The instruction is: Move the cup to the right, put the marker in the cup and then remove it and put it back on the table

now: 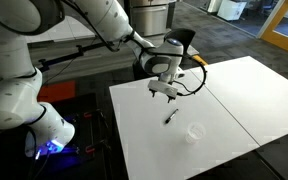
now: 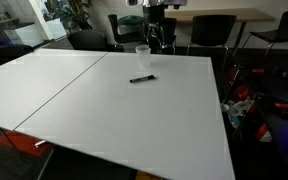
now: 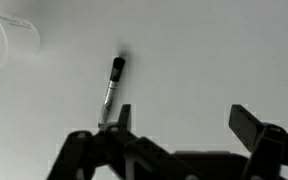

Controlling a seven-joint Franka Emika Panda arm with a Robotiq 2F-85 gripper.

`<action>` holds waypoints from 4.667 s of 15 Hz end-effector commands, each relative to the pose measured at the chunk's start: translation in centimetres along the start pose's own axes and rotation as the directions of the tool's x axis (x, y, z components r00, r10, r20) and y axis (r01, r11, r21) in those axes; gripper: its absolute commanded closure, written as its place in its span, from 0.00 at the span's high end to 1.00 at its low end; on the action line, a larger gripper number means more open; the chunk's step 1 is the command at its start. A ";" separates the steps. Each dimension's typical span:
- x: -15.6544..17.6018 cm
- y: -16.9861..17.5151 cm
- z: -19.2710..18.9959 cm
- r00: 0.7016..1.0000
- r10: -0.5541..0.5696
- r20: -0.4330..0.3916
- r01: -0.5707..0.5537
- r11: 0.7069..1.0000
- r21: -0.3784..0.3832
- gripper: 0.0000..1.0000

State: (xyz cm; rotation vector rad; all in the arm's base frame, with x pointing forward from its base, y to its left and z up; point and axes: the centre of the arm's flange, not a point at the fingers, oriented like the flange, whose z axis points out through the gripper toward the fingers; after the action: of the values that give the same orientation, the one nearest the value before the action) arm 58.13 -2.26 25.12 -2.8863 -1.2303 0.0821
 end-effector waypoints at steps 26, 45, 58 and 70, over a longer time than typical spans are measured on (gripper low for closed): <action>6.2 10.4 14.0 0.987 0.161 -0.013 -0.161 0.986 -0.050 1.00; 6.5 10.7 14.9 0.985 0.172 -0.013 -0.173 0.984 -0.048 0.01; 8.5 4.3 9.2 0.966 0.260 -0.008 -0.260 0.960 -0.102 0.04; 5.5 1.7 -0.3 0.812 0.166 0.560 -0.053 0.976 -0.212 0.04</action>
State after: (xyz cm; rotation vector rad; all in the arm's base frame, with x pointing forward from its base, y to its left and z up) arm 64.16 0.62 22.64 -3.2461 -1.0512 0.7415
